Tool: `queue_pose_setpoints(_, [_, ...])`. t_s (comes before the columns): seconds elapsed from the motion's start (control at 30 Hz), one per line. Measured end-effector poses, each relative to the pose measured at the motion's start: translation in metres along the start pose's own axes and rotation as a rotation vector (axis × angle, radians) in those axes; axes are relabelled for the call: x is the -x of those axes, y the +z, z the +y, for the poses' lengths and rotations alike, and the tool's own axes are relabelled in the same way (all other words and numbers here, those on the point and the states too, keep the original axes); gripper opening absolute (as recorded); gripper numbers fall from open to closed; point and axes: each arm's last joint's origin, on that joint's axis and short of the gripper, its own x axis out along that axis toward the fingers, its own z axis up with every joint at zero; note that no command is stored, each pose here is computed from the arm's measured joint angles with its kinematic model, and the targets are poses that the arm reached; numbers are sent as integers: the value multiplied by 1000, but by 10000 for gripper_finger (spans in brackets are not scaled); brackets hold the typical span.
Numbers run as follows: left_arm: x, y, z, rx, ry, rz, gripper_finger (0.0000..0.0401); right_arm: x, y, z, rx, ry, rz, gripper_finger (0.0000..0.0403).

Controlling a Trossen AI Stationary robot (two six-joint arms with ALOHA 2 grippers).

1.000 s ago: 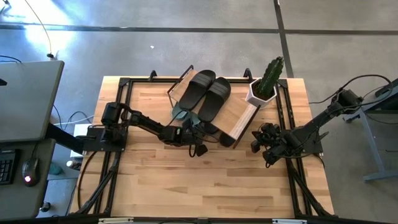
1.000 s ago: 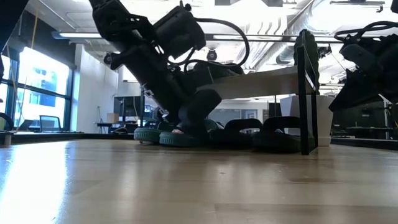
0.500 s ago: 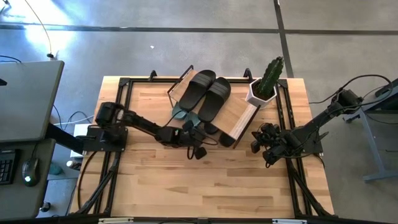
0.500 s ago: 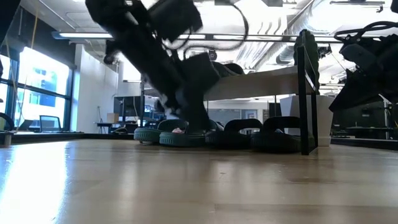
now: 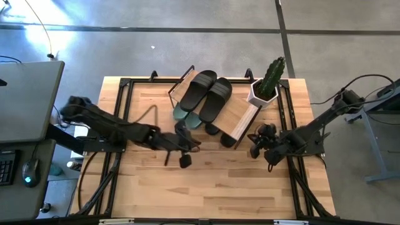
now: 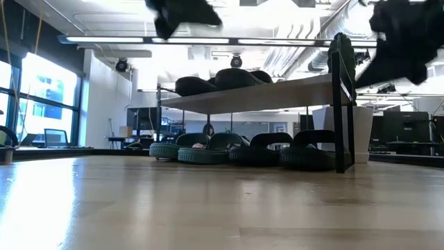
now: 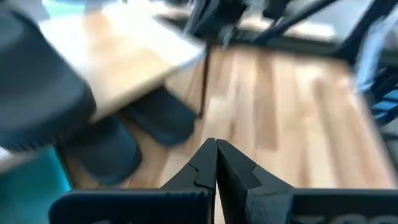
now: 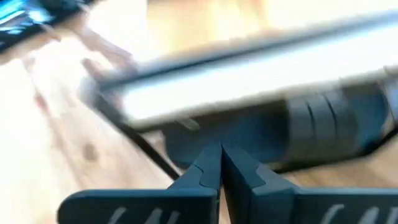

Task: Pick and place slides into the shelf
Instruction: Adjust the black slide on the shelf

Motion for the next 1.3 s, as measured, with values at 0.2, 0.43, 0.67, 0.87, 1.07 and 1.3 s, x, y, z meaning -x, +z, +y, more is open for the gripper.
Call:
queue_pose_setpoints(0.2, [38, 32, 25, 3, -10, -142, 0, 18, 35, 21, 61, 30, -121, 0])
queue_pose_setpoints(0.43, [56, 58, 73, 74, -59, -257, 0, 27, 73, 28, -48, -7, -228, 0])
queue_pose_setpoints(0.67, [55, 64, 109, 111, -82, -256, 0, 19, 104, 22, -66, -29, -186, 0])
queue_pose_setpoints(0.87, [54, 64, 120, 120, -86, -254, 0, 1, 125, 7, -3, -26, -103, 0])
queue_pose_setpoints(1.07, [54, 64, 123, 130, -82, -249, 0, -25, 145, -5, 92, 57, -48, 0])
queue_pose_setpoints(1.3, [54, 64, 122, 152, -111, -243, 0, -65, 139, -7, 228, 107, 126, 0])
